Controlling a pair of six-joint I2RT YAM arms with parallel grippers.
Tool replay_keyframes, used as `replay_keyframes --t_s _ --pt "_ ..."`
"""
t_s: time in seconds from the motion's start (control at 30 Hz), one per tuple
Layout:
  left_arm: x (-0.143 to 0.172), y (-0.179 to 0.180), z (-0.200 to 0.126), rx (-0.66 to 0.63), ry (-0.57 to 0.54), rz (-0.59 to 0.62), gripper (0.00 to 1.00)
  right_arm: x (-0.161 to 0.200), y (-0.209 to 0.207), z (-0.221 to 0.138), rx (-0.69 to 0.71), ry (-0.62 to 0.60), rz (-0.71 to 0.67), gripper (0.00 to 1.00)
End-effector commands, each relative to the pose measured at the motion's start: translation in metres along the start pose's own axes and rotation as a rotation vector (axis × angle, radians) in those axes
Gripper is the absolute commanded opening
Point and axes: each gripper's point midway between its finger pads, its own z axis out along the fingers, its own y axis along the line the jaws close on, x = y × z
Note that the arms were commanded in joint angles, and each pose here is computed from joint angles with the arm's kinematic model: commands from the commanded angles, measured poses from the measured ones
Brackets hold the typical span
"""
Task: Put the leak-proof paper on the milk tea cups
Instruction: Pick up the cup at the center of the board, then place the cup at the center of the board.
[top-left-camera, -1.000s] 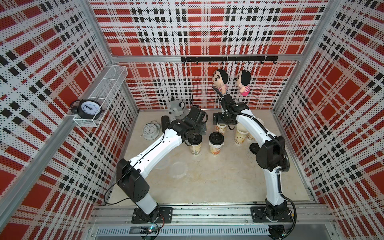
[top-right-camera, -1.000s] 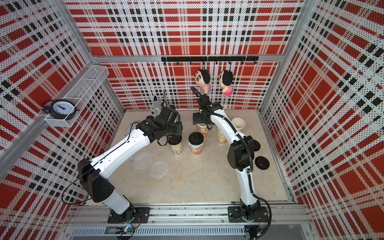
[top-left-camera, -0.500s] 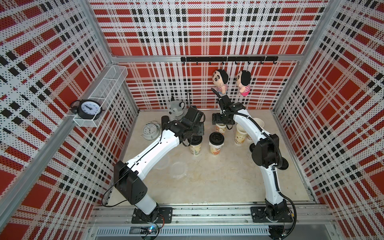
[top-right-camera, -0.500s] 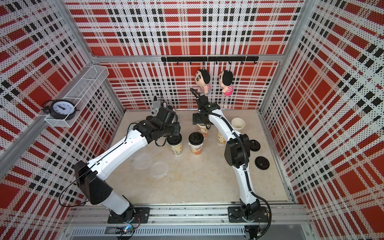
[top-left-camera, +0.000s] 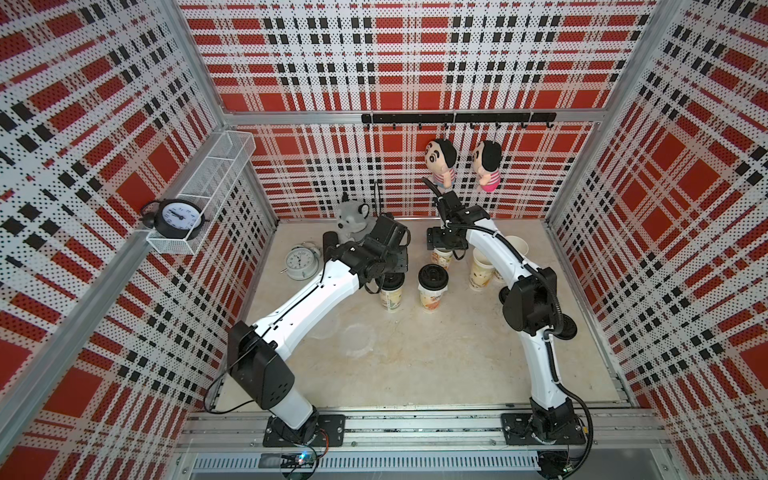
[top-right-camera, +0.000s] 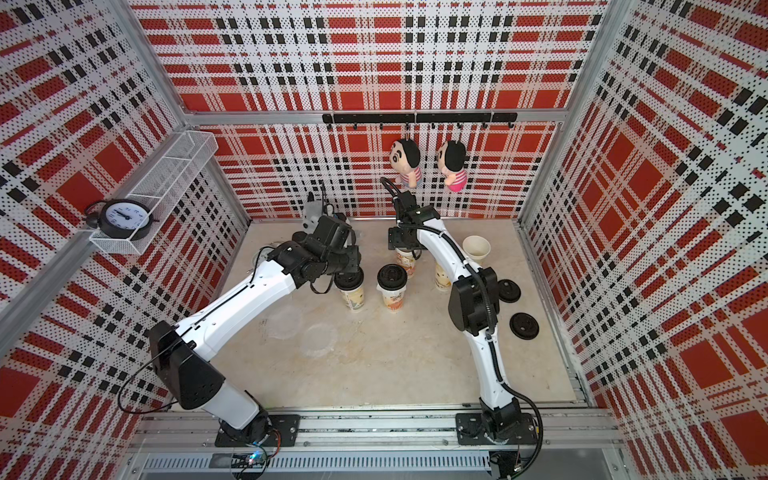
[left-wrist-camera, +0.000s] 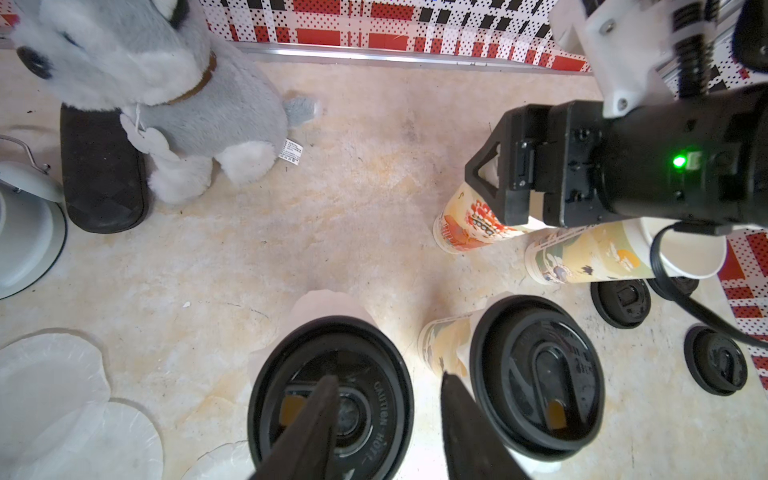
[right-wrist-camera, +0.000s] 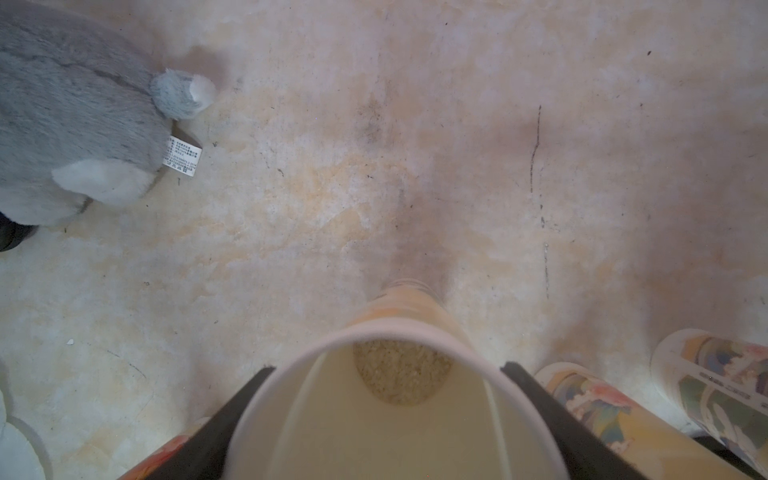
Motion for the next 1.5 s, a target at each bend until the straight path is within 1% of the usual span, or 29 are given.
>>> replay_keyframes --t_s 0.0,0.23,0.4,0.63,0.9,1.03,1.2,1.33,1.47 --pt "-0.009 0.005 -0.013 0.010 -0.039 -0.024 0.45 -0.016 -0.002 -0.029 -0.007 -0.057 0.003 0.84" --pt "-0.008 0.006 -0.014 0.011 -0.039 -0.026 0.45 -0.025 -0.002 -0.060 -0.017 -0.107 0.005 0.81" --pt "-0.008 0.008 -0.015 0.015 -0.042 -0.029 0.45 -0.030 -0.003 -0.092 -0.037 -0.150 0.002 0.81" --pt "-0.008 0.009 -0.015 0.022 -0.045 -0.034 0.45 -0.025 -0.009 -0.136 -0.057 -0.201 -0.002 0.81" --pt "-0.010 0.009 -0.019 0.030 -0.054 -0.037 0.45 -0.013 -0.023 -0.196 -0.052 -0.268 -0.020 0.81" --pt "-0.010 0.010 -0.020 0.032 -0.056 -0.040 0.45 0.005 -0.032 -0.218 -0.044 -0.271 -0.044 0.80" --pt "-0.011 0.011 -0.023 0.031 -0.062 -0.049 0.45 0.038 -0.038 -0.227 -0.022 -0.230 -0.099 0.80" --pt "-0.013 0.014 -0.027 0.025 -0.075 -0.059 0.46 0.068 -0.034 -0.233 -0.041 -0.198 -0.150 0.80" --pt "-0.014 0.019 -0.032 0.020 -0.086 -0.073 0.46 0.099 -0.019 -0.238 -0.094 -0.166 -0.202 0.79"
